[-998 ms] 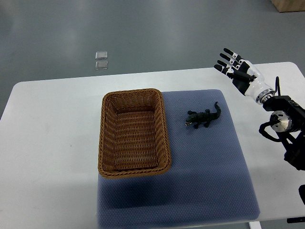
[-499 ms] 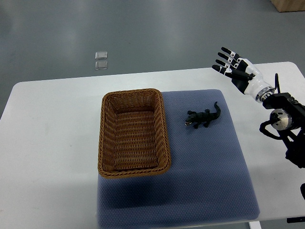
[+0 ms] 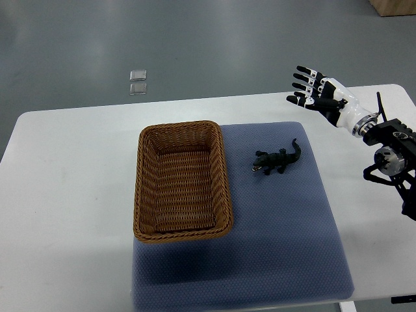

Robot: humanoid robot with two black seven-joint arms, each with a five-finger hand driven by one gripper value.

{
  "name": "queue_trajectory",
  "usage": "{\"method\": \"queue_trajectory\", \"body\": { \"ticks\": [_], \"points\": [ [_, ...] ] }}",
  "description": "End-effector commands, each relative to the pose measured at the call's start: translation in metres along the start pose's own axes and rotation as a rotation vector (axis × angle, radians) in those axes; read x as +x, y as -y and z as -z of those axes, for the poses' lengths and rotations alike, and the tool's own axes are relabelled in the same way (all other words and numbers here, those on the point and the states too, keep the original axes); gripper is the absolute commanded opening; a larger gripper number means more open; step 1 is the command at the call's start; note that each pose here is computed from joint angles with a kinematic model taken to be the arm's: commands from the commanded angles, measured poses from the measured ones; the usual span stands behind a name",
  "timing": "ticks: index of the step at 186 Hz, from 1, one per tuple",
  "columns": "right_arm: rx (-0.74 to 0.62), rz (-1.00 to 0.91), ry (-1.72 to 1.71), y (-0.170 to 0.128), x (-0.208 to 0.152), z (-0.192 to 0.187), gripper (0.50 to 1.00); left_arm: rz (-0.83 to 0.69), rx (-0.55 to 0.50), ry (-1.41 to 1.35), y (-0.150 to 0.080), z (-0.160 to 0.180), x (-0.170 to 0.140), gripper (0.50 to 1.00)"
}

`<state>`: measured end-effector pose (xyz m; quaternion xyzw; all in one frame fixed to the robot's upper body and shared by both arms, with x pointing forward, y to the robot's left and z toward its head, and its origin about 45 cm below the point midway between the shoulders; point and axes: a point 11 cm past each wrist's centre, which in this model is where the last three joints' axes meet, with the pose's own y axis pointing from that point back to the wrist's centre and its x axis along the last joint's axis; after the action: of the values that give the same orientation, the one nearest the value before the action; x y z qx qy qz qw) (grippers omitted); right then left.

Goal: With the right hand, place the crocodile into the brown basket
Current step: 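Swing the right hand over the toy crocodile, palm down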

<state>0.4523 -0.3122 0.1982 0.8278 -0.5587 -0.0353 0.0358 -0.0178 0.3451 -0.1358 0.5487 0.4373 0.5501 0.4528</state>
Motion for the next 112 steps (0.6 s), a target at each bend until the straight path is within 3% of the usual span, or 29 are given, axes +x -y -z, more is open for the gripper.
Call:
{"method": "queue_trajectory", "body": {
  "ticks": [1,52,112],
  "points": [
    [-0.021,0.055,-0.162,-0.004,0.006,0.008,0.926,0.000,0.000,0.000,0.000,0.000,0.000,1.000],
    [-0.022,0.341,-0.628,0.002,-0.017,0.046,0.926,0.000,0.000,0.000,0.000,0.000,0.000,1.000],
    [-0.052,0.603,-1.105,0.005,-0.043,0.045,0.926,0.000,0.000,0.000,0.000,0.000,0.000,1.000]
  ]
}}
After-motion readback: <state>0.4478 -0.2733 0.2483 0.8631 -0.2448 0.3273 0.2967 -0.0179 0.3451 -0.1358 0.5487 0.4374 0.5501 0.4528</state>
